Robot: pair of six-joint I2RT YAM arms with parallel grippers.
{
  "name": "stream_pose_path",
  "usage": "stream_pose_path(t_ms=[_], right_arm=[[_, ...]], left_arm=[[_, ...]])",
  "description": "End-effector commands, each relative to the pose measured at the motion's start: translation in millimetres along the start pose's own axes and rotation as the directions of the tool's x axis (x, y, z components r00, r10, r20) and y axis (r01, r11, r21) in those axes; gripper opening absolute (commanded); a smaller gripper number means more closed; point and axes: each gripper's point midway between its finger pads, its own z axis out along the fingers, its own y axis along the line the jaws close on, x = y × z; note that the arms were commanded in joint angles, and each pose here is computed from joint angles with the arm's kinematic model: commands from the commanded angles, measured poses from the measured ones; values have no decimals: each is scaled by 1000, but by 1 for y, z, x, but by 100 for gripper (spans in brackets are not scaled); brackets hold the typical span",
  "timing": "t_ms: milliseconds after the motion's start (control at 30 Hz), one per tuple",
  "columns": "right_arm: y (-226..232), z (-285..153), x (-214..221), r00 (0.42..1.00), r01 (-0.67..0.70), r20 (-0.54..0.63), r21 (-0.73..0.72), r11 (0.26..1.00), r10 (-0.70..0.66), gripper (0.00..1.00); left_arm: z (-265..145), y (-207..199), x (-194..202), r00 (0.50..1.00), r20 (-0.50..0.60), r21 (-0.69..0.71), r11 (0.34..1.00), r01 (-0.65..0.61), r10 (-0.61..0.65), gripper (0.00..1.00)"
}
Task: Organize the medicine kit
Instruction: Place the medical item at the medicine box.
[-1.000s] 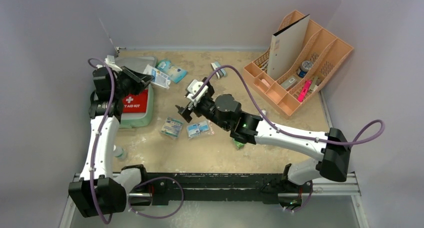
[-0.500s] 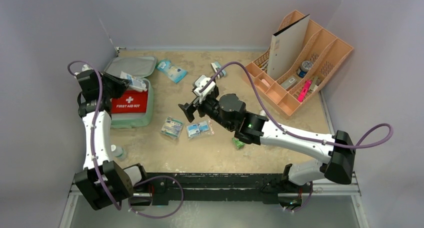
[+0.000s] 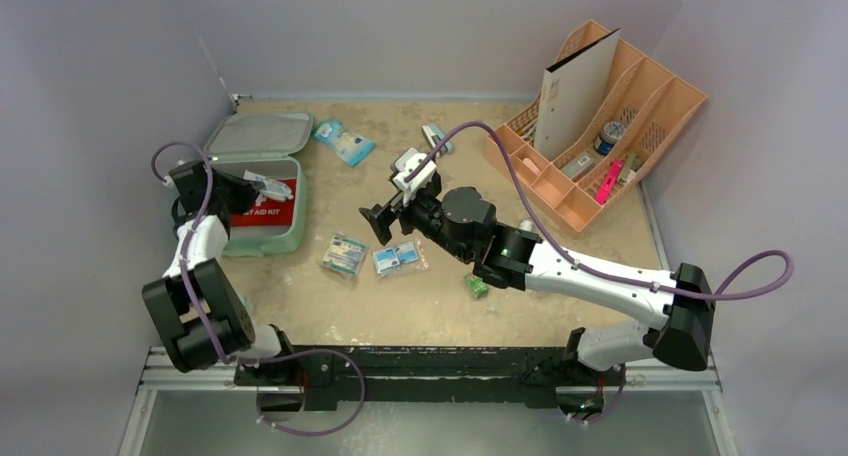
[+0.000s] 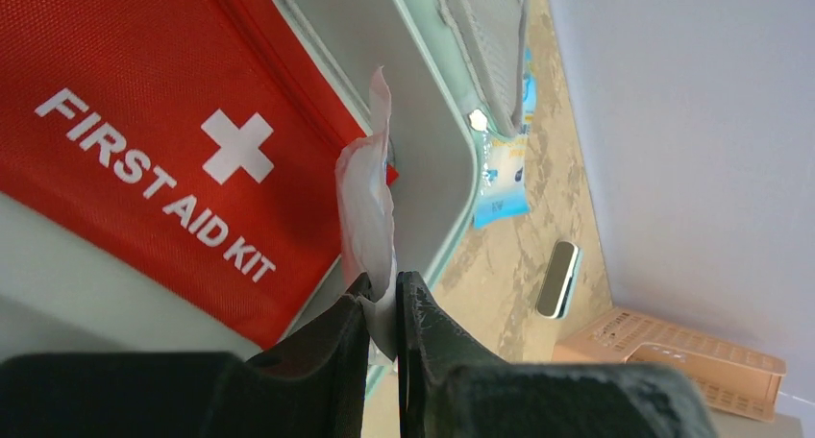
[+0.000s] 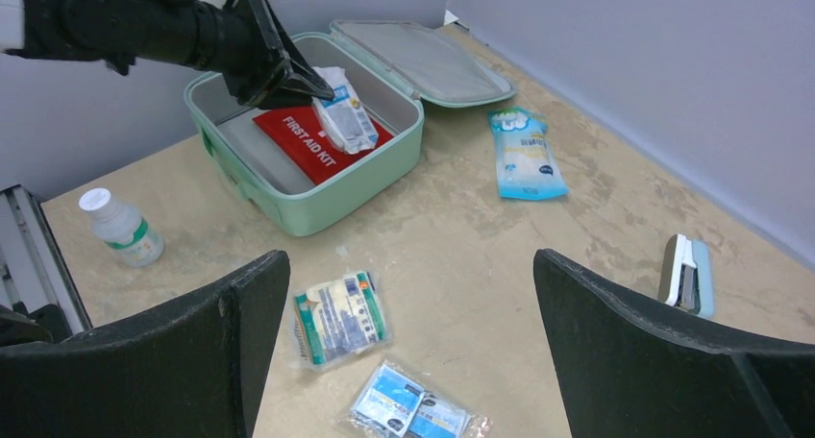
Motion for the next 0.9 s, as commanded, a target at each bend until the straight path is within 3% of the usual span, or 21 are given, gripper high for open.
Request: stream_pose_path(t_ms=[0, 267, 433, 633, 867], right_arm=[[-1, -7, -27, 997, -36, 72, -3, 999, 36, 99], [-5, -8, -28, 997, -19, 74, 15, 1000, 18, 99], [-6, -6, -26, 998, -11, 68, 25, 1000, 9, 99], [-4, -6, -25, 998, -19, 61, 15, 1000, 18, 99], [3, -2, -22, 998, -28, 49, -14, 1000, 28, 99]], left_arm=[[21, -10, -12, 999, 41, 91, 996, 20, -23, 14], [37, 4, -8, 997, 46, 91, 994, 53, -58, 16], [42, 14, 0, 997, 21, 70, 995, 69, -70, 30], [42, 27, 4, 996, 11, 3, 996, 92, -92, 34], [33, 34, 5, 996, 2, -75, 993, 92, -92, 53]])
